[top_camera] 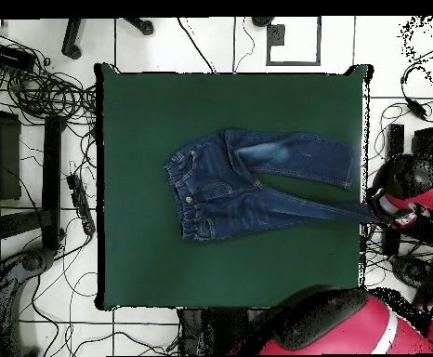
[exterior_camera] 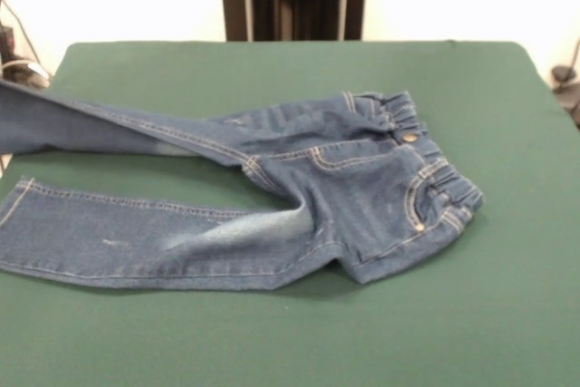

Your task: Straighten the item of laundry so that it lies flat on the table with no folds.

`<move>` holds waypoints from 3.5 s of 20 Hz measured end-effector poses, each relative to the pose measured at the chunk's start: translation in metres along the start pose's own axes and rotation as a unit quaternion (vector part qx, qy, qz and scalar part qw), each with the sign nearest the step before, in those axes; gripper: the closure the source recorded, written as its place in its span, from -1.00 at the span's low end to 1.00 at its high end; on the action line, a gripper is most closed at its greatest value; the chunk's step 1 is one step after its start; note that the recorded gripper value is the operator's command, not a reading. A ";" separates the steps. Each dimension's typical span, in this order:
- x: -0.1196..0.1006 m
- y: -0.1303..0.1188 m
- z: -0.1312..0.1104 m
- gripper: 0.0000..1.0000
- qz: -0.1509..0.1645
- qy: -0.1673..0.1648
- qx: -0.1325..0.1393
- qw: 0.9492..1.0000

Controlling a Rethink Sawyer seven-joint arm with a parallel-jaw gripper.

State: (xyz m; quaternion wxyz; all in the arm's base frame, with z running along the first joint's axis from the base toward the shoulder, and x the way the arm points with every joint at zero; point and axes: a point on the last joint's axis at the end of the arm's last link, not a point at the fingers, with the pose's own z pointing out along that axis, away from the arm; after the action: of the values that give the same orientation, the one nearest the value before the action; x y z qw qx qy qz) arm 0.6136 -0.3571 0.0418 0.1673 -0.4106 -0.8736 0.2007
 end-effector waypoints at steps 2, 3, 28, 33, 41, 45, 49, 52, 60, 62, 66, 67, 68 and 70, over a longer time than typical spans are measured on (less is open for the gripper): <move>0.001 -0.002 -0.005 1.00 0.000 -0.006 0.007 1.000; 0.002 -0.004 -0.011 1.00 0.000 -0.011 0.015 1.000; 0.013 0.010 0.022 1.00 0.034 -0.012 0.041 0.999; 0.016 0.013 0.031 1.00 0.051 -0.007 0.045 0.998; 0.015 0.012 0.029 1.00 0.059 -0.009 0.044 0.997; 0.012 0.012 0.026 1.00 0.060 -0.018 0.039 0.997; 0.005 0.013 0.021 1.00 0.061 -0.041 0.027 0.997; -0.005 0.019 0.019 1.00 0.063 -0.072 0.003 0.995; -0.026 0.043 0.013 1.00 0.071 -0.143 -0.066 0.985; -0.029 0.047 0.013 1.00 0.073 -0.152 -0.076 0.983; -0.035 0.060 0.016 1.00 0.076 -0.178 -0.105 0.975; -0.035 0.061 0.016 1.00 0.076 -0.181 -0.108 0.975; -0.036 0.063 0.016 1.00 0.076 -0.185 -0.111 0.974; -0.037 0.066 0.019 1.00 0.076 -0.190 -0.116 0.972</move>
State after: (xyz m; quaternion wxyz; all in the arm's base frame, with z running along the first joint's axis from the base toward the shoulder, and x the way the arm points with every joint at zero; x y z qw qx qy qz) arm 0.6702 -0.3516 -0.0115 -0.0664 -0.4466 -0.8729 0.1848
